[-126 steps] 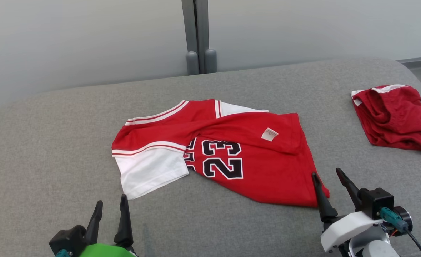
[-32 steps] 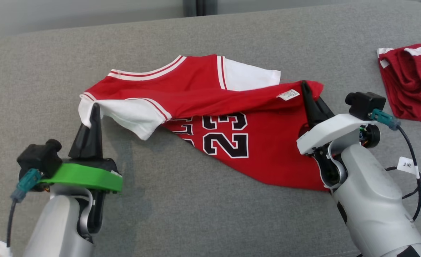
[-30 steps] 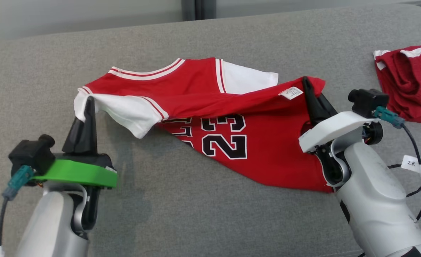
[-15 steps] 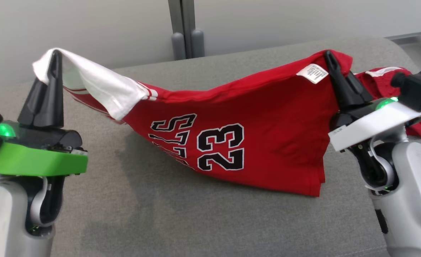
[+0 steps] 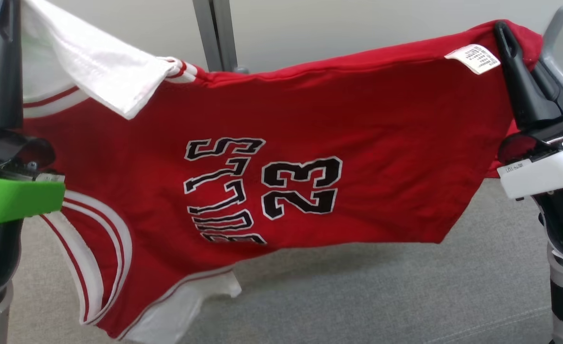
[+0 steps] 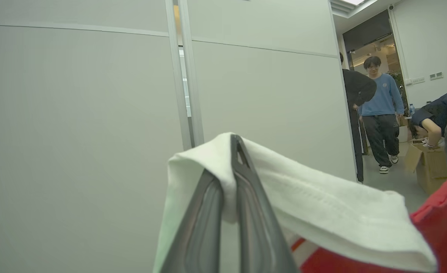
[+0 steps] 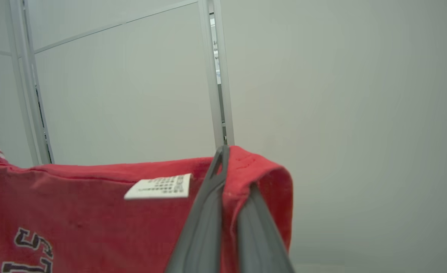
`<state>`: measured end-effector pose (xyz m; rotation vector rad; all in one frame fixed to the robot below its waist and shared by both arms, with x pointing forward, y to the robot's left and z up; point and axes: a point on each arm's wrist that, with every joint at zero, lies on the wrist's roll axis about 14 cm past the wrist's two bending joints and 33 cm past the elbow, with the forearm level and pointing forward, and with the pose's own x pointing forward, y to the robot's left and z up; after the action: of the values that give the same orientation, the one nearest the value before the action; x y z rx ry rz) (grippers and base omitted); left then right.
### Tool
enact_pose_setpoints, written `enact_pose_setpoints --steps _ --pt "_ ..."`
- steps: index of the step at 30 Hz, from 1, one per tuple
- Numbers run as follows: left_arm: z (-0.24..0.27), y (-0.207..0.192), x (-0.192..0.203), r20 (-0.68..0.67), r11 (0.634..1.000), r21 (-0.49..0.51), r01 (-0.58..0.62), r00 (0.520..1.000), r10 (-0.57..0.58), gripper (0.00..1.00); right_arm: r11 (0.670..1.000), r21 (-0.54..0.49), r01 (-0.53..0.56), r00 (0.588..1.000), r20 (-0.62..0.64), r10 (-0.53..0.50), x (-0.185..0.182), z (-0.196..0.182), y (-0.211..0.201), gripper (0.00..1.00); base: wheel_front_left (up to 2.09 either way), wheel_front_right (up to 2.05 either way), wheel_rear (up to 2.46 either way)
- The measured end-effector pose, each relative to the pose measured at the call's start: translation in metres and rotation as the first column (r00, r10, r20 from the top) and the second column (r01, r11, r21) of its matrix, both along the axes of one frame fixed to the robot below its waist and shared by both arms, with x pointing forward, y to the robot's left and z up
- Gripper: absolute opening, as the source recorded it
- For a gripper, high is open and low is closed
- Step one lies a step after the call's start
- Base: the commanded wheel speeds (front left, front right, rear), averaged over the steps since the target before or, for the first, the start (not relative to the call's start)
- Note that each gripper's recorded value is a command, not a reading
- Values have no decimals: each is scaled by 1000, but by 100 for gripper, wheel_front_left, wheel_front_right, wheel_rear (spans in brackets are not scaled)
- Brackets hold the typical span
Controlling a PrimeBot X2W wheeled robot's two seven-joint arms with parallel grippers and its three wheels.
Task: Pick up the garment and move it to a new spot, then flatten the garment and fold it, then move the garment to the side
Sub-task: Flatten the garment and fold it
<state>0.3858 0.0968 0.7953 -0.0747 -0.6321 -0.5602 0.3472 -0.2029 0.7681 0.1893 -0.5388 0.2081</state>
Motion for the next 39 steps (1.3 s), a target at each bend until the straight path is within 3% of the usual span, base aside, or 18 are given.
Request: enact_pose_setpoints --steps 5,11,19,26,29,34,39 --pt "-16 -11 29 -78 999 26 30 997 -27 0 1000 7 29 998 -59 -29 23 -11 -10 0 0 0 0" --pt "-36 -26 88 -172 997 43 61 984 -53 0 999 -45 24 993 -116 -29 91 -19 -6 0 0 0 0" --pt "-22 -35 185 -133 995 97 -24 990 37 0 985 -158 73 997 -23 -78 192 17 4 0 0 0 0" --pt "-8 -39 242 -47 996 27 -85 995 86 0 964 -232 133 990 85 -117 259 29 19 0 0 0 0" --pt "-26 -39 261 -61 996 0 -93 994 92 0 954 -266 135 990 74 -119 283 8 26 0 0 0 0" --pt "-89 -44 282 -157 997 -5 -71 985 69 0 953 -292 84 992 -61 -106 318 -68 37 0 0 0 0" --pt "-164 -38 282 -279 998 -4 -57 959 53 0 956 -295 15 972 -220 -83 329 -152 44 0 0 0 0"
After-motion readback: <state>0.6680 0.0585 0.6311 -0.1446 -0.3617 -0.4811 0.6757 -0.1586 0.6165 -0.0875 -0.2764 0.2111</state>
